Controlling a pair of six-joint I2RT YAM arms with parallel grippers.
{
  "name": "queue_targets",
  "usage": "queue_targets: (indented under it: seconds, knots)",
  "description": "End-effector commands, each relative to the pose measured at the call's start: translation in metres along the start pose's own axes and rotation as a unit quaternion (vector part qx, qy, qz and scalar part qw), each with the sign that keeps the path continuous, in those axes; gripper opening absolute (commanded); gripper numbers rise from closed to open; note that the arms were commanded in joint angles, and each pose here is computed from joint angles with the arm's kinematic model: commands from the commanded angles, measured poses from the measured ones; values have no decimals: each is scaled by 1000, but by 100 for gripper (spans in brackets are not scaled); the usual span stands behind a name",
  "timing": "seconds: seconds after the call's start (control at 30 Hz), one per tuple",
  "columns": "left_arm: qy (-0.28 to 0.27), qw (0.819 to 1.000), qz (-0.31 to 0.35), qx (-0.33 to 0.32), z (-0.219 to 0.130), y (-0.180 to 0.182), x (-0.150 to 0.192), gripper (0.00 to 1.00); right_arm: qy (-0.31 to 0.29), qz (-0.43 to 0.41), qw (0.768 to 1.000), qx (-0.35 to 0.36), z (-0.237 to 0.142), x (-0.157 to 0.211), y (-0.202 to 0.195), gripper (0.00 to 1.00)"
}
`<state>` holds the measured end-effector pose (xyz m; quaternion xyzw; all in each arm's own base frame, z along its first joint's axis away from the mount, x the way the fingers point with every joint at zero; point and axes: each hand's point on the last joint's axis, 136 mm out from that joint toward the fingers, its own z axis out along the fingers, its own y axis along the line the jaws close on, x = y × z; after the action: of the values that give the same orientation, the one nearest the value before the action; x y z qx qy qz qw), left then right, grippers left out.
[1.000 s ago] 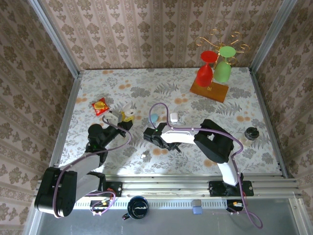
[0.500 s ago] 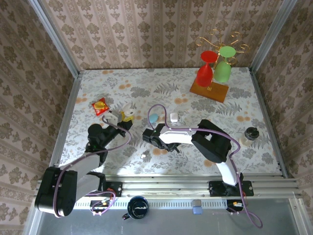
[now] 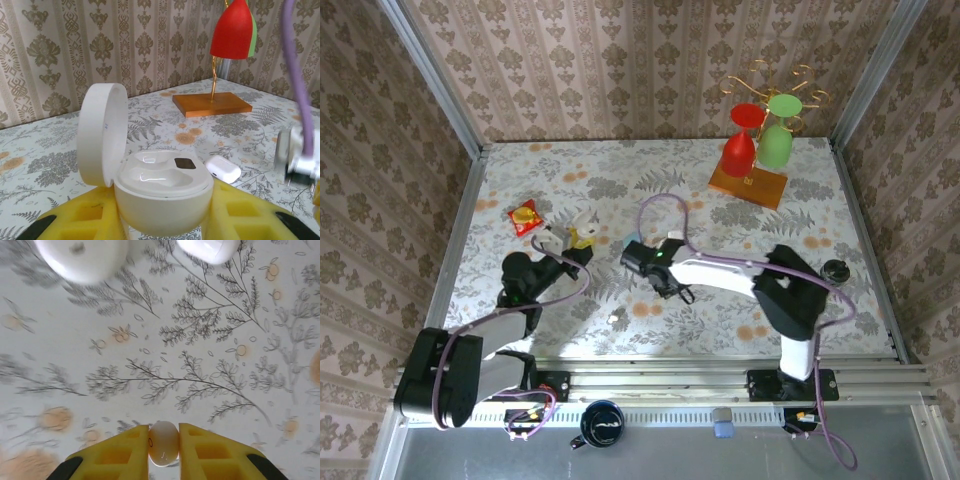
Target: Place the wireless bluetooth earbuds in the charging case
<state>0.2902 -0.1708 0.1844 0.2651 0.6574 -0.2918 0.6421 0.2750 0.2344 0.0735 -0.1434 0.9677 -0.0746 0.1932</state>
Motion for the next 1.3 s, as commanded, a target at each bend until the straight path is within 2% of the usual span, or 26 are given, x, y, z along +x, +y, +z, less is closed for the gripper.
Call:
queue_targets:
  seconds: [0.0,0.1,0.2,0.3,0.47,0.6,0.7,0.9,1.03,1.27]
  knots:
    - [-25,999,18,28,1,-12,-10,18,-6,109,980,-165,-15,-14,23,21]
    - [-20,998,34,42,7,-21,-7,18,-13,171,948,-268,-29,-25,26,20]
    - [-21,997,52,59,13,-32,-7,18,-13,200,922,-331,-38,-29,23,21]
    - [-27,994,68,76,20,-43,-10,18,-16,219,903,-369,-46,-30,13,21]
    - [-37,992,70,103,31,-55,-13,18,-30,253,858,-447,-67,-39,3,21]
    - [-37,989,69,124,39,-61,-11,18,-51,253,837,-482,-87,-46,-4,21]
    - [-33,985,69,155,46,-79,-7,18,-61,257,818,-511,-102,-55,-4,21]
    - [-43,976,96,190,53,-105,-10,18,-73,242,803,-539,-131,-69,-3,22]
    - [-44,974,107,195,55,-111,-6,18,-84,239,785,-565,-147,-79,1,22]
    - [-45,971,115,204,61,-120,-5,18,-88,242,777,-575,-156,-88,5,20]
